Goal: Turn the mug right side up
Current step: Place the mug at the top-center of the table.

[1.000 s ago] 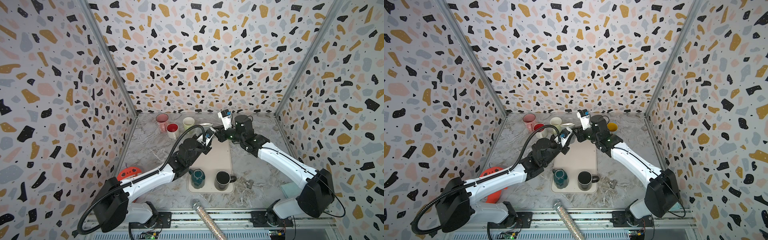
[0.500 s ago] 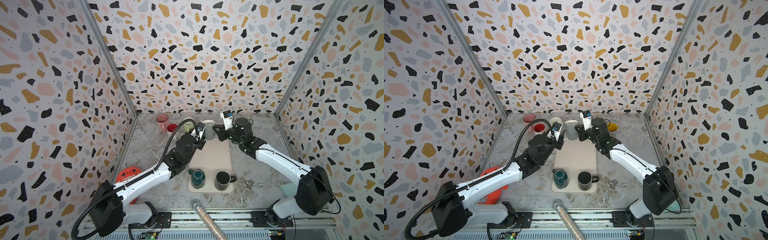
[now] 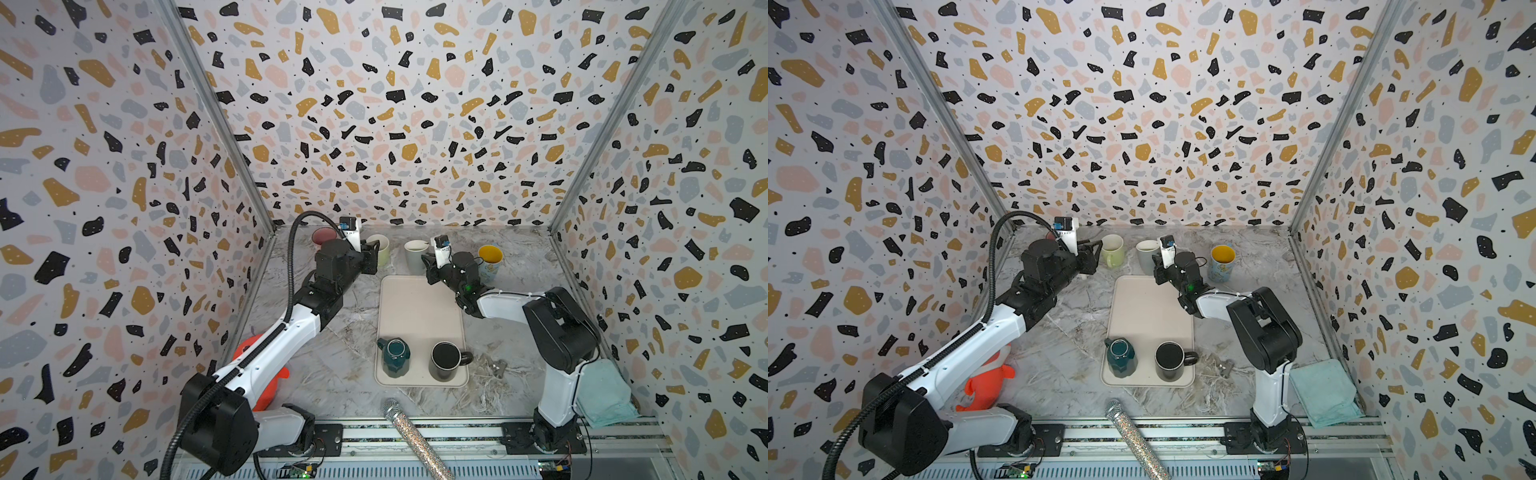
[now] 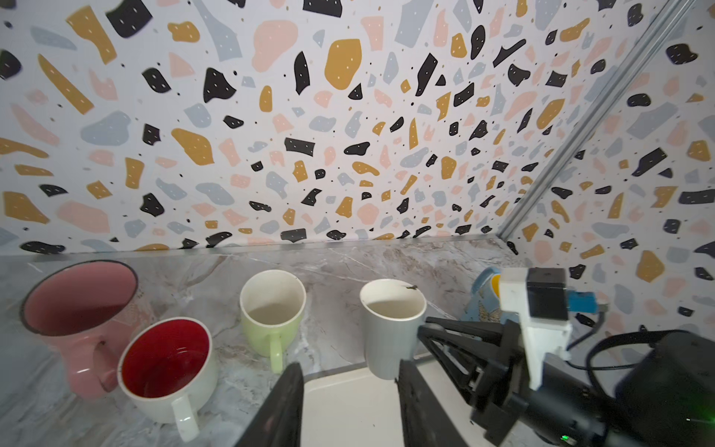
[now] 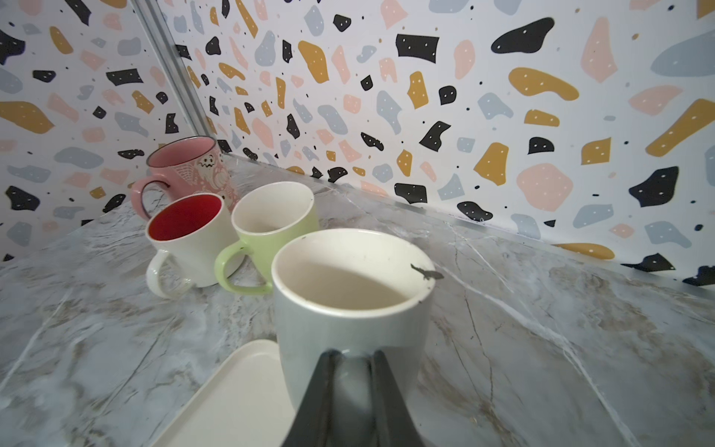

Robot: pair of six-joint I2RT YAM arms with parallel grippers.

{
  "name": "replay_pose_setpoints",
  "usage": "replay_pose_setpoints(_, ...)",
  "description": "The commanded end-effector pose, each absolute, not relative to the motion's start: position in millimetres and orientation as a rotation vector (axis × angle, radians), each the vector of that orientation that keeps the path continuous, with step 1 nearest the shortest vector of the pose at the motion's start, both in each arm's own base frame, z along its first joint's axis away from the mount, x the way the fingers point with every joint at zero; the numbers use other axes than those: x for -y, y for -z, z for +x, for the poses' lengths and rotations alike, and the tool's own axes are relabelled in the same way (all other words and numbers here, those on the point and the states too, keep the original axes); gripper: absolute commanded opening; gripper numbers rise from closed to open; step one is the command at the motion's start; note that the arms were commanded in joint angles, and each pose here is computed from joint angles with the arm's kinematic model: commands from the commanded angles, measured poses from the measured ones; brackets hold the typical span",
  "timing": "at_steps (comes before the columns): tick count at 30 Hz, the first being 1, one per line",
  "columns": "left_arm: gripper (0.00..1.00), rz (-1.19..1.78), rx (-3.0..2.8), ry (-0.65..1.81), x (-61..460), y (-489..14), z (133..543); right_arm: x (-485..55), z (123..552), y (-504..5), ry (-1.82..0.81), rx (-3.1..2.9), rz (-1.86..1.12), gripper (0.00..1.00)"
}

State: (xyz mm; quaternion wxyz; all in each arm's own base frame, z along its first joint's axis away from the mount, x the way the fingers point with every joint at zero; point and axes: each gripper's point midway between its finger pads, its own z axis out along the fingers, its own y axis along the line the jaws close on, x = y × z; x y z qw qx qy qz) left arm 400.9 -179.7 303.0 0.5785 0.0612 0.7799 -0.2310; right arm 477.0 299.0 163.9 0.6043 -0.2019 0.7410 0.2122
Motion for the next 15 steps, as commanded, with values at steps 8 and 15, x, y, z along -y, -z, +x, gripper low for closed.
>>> replay_pose_setpoints(8,0.4,0.152,-1.842,0.763,197.3,-303.9,405.7,-307.7,523.2,-235.4,-0.451,-1.385,-0.359,0.0)
replay_pose_setpoints(15,0.4,0.14,-1.855,0.777,193.7,-296.3,411.8,-318.9,539.6,-210.2,-0.462,-1.412,-0.363,0.0)
